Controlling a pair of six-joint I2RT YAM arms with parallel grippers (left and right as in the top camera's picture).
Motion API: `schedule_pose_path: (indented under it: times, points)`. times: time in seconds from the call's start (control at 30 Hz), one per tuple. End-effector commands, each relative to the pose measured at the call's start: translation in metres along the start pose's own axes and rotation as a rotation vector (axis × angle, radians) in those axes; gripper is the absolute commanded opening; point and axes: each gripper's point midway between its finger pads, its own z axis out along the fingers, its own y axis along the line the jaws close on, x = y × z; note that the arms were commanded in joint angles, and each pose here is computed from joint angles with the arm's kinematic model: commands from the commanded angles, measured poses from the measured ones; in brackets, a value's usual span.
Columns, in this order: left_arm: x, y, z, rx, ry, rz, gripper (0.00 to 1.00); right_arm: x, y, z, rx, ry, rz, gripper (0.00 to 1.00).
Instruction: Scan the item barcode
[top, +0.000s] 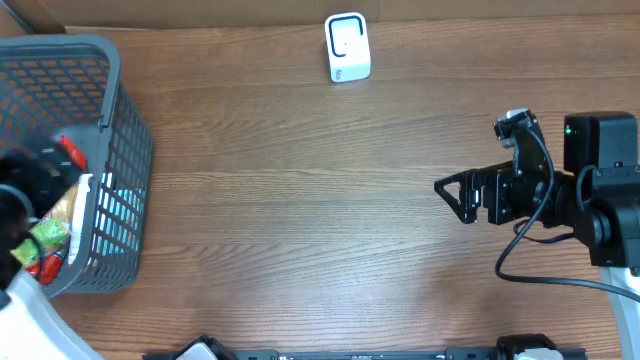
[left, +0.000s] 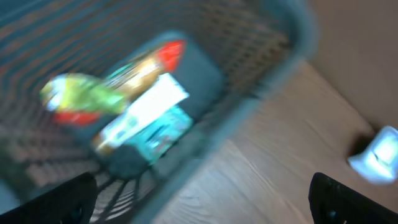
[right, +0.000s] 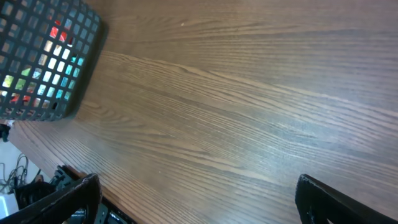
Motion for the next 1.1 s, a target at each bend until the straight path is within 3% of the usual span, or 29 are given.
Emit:
schedule_pose_path:
  times: [0.0,0.13,0.27,0.7,0.9,1.07]
  points:
    - [-0.010,0.051,0.024,-0.164,0.045,-0.261,0.98,-0.003,0.000,-0.006,0.023,-0.010,-0.012,1.00]
    - [-0.005,0.101,0.047,-0.367,0.086,-0.475,0.99,0.001,0.000,-0.005,0.023,0.003,-0.004,1.00]
    - [0.005,0.124,0.080,-0.476,0.141,-0.559,0.99,0.003,0.000,-0.006,0.023,0.011,0.001,1.00]
    - [0.005,0.130,0.171,-0.494,0.222,-0.525,0.96,0.007,0.000,-0.006,0.022,0.026,0.010,1.00]
    - [0.009,0.141,0.182,-0.618,0.214,-0.493,0.97,0.007,0.000,-0.006,0.022,0.027,0.010,1.00]
    - [0.041,0.169,0.207,-0.736,0.277,-0.589,0.98,0.007,0.000,-0.005,0.023,0.028,0.009,1.00]
